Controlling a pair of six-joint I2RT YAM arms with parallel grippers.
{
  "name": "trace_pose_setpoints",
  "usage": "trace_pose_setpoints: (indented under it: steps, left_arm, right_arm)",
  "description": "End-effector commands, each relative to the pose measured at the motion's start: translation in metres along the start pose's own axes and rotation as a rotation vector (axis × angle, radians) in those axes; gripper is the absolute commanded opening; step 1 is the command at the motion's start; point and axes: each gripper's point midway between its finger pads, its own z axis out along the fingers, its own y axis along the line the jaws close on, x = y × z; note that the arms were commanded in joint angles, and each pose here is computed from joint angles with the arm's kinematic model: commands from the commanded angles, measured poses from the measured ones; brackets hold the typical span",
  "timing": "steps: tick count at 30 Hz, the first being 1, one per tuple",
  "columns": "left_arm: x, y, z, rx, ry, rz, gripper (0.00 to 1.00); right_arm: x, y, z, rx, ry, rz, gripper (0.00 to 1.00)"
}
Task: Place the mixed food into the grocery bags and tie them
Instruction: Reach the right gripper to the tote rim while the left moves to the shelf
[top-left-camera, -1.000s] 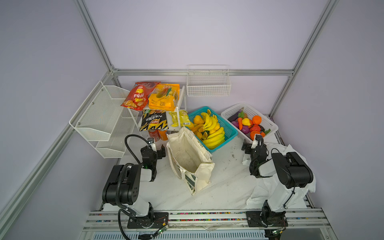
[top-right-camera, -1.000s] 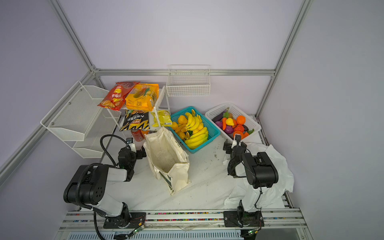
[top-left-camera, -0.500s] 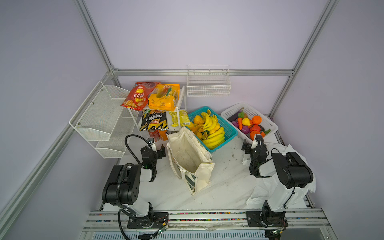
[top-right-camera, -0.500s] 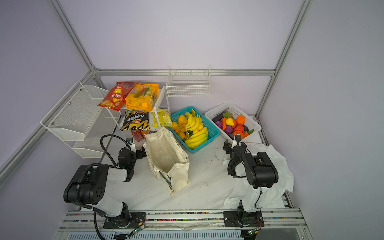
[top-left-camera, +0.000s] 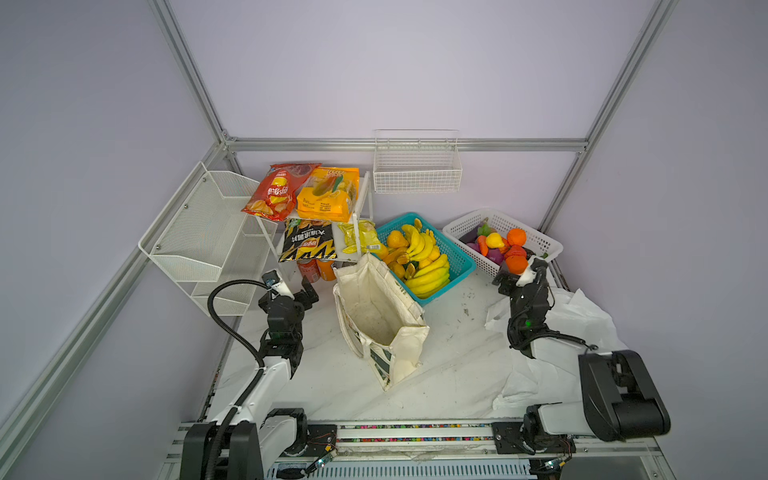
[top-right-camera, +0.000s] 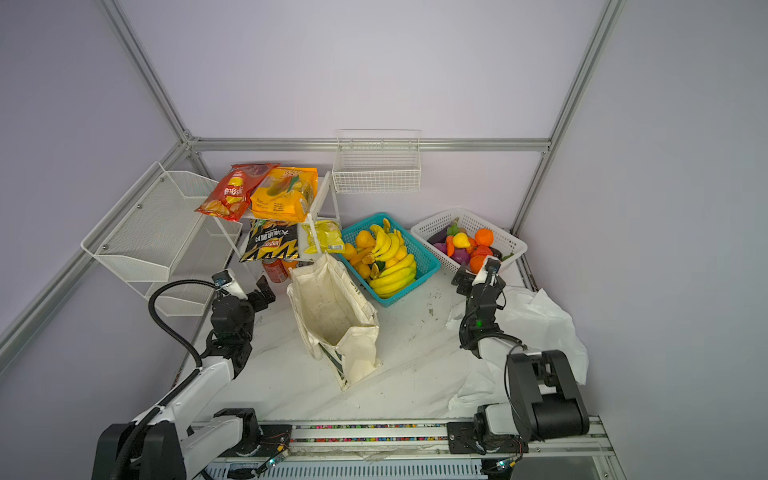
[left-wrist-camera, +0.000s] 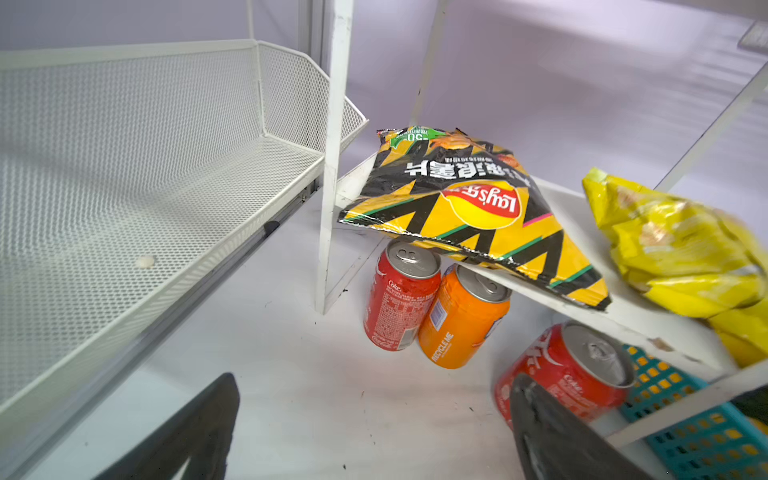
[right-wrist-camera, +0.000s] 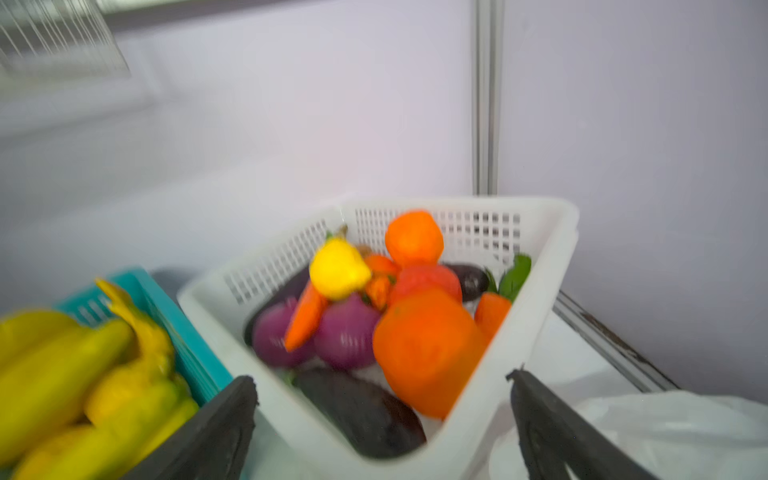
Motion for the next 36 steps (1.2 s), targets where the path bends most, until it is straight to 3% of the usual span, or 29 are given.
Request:
trace_pose_setpoints:
  steps: [1,3,6,9,17,24,28,32,36]
  left_arm:
    - [-0.013,-0.025,-0.023,0.118,0.102,-0.229,0.98]
    - [-0.030,-0.047,-0.044,0.229,0.135,-0.311,0.98]
    - [-0.046,-0.074,-0.072,0.345,0.217,-0.329,0.96]
    - [-0.051,-0.089,-0.089,0.395,0.286,-0.283,0.97]
    - [-0.061,-0.126,-0.104,0.539,0.385,-0.242,0.92]
    - [-0.053,-0.138,-0.103,0.562,0.438,-0.176,0.94]
    - [-0.053,-0.134,-0.098,0.537,0.419,-0.163,0.95]
    - [-0.056,-0.134,-0.096,0.534,0.399,-0.152,0.95]
    - [-0.062,-0.132,-0.098,0.530,0.374,-0.138,0.98]
  right_arm:
    - [-0.033,0.049,-0.009,-0.190,0.069,0.153,0.88]
    - [-0.031,0.110,-0.020,-0.346,0.227,0.053,0.87]
    - [-0.034,0.189,-0.065,-0.564,0.360,-0.086,0.87]
    - [-0.025,0.227,-0.092,-0.712,0.499,-0.121,0.86]
    - [0.004,0.295,-0.137,-0.896,0.636,-0.230,0.82]
    - [0.049,0.331,-0.142,-0.878,0.715,-0.335,0.74]
    - [0.070,0.349,-0.146,-0.854,0.737,-0.386,0.60]
    - [0.085,0.349,-0.139,-0.743,0.757,-0.454,0.29]
    - [0.080,0.338,-0.142,-0.686,0.779,-0.441,0.11]
